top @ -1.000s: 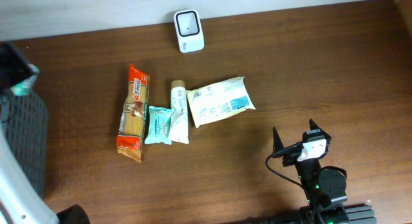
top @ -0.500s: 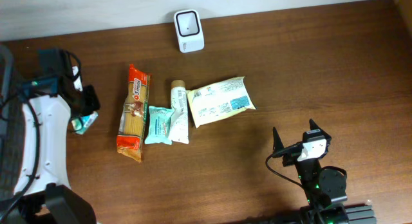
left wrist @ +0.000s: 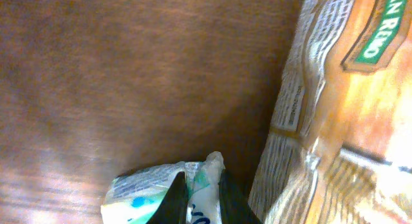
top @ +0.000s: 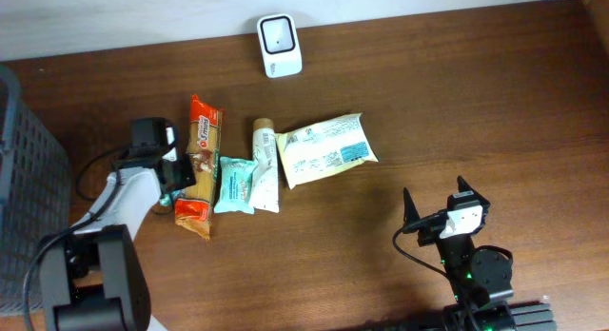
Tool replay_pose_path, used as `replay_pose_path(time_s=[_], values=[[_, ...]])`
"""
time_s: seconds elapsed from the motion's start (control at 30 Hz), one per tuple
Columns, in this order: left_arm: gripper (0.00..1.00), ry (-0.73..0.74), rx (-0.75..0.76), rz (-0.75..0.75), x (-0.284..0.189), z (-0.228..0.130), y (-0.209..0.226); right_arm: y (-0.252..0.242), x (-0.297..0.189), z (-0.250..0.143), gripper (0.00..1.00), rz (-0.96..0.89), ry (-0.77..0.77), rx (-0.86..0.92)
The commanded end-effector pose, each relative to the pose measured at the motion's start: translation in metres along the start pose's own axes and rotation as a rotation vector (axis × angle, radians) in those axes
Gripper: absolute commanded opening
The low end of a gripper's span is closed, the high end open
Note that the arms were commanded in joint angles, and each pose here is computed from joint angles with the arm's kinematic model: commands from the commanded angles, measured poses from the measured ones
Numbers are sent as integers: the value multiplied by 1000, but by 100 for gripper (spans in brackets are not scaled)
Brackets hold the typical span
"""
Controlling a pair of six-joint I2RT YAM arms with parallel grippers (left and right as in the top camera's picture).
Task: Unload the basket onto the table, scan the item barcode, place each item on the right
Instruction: 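Set the small tissue pack on the table left of the snack bar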
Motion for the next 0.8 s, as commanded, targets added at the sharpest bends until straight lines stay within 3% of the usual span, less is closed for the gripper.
replay_pose_path(time_s=[0.0,0.2,0.43,0.47,0.53,0.67,0.77], values=[[0,29,97,-74,20,-7,-43,0,0,-3,99,3,6,3],[0,-53,222,-109,14,3,-97,0,0,-3,99,3,6,3],[2,-59,131,-19,-9,16,-70,0,0,-3,99,3,6,3],[22,-67,128,-18,-11,18,-69,0,0,-3,99,3,6,3],[99,-71,127,-18,-13,18,-69,0,0,-3,99,3,6,3],[99,-134,114,-17,-51,40,-63,0,0,-3,99,3,6,3],[99,-304,63,1,-139,76,-39,0,0,-3,99,3,6,3]])
Point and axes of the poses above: each gripper's point midway between its finger pads, its own x axis out along the fingers, its own y axis along the line the jaws close on, z = x × y, the point moved 7 cm from there along -x, back along the fingers, and after that the axes turned 13 degrees about x, right-handed, at the moved point
